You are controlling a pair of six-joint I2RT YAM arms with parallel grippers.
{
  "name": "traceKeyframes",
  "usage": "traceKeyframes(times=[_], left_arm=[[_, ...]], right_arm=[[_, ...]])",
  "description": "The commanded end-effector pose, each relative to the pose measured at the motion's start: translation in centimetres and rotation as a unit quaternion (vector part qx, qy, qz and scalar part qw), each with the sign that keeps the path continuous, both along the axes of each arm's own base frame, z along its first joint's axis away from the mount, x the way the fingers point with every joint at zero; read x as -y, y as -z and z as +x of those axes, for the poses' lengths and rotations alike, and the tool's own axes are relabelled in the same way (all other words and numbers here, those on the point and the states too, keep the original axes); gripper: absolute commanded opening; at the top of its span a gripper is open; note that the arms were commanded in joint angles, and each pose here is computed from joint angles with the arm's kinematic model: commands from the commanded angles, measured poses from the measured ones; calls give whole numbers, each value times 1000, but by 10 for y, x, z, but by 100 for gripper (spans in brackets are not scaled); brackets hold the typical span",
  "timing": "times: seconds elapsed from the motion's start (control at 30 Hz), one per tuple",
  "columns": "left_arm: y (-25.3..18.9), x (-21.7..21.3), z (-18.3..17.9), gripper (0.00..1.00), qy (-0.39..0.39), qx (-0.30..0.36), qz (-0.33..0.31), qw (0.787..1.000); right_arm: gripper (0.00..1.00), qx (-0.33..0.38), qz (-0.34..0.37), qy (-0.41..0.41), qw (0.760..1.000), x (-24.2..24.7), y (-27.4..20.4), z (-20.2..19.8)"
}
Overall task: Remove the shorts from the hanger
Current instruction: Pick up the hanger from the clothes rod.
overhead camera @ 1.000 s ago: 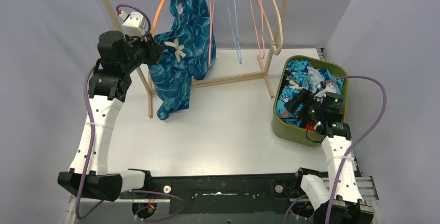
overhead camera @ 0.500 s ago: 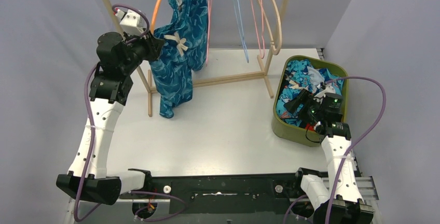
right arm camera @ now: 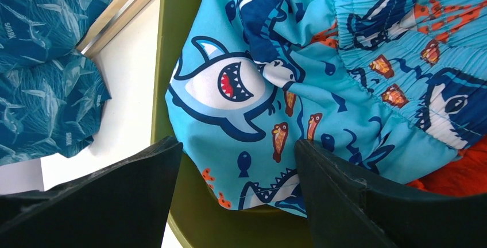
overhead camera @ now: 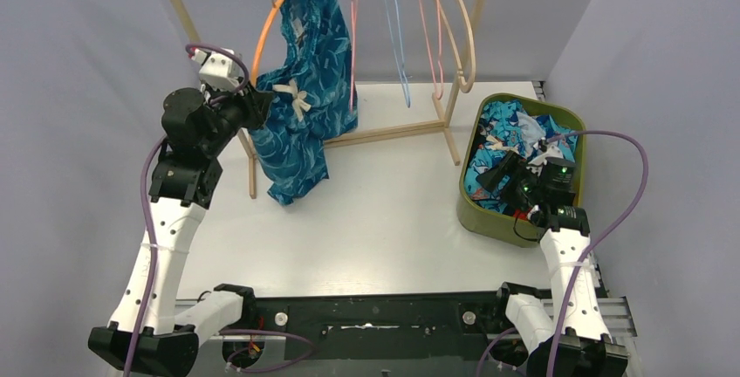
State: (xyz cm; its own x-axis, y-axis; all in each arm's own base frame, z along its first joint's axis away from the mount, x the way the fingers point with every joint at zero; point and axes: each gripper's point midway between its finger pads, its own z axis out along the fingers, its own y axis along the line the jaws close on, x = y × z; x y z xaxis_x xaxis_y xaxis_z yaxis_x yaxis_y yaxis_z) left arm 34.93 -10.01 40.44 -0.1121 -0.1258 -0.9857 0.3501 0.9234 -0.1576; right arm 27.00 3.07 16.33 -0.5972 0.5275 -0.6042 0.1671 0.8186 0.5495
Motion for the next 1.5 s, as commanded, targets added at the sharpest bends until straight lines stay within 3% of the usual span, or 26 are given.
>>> traceKeyframes(times=[0.0,0.23,0.37,0.5,0.6,0.73,0.87,1.0,1.17,1.33,1.47], left_arm=[[-59,-1,-18,0,5,121,-18,992],[5,4,-38,0,20,59,-45,997],[64,7,-57,0,29,-10,-65,997],[97,17,-83,0,60,-46,-100,992],[125,42,-105,0,132,-94,-131,978],[173,76,-137,0,238,-178,-167,940],[198,91,-157,0,275,-224,-137,925],[210,116,-180,0,343,-256,-125,895],[220,151,-201,0,401,-271,-67,873],[206,168,-202,0,419,-244,-50,873],[198,168,-207,0,430,-230,-55,872]], right_arm=[[74,17,10,-7,1000,-5,-6,3],[73,30,1,-1,1000,-2,-15,2],[73,108,5,-18,994,-9,-51,5],[75,178,20,-40,983,-20,-77,7],[75,195,37,-62,978,-29,-77,7],[75,215,92,-100,967,-48,-83,6],[74,256,141,-132,947,-64,-108,6],[72,311,91,-212,922,-91,-119,-4],[71,342,27,-313,886,-136,-110,-26],[70,372,-56,-382,844,-156,-90,-43],[68,376,-70,-449,808,-170,-74,-63]])
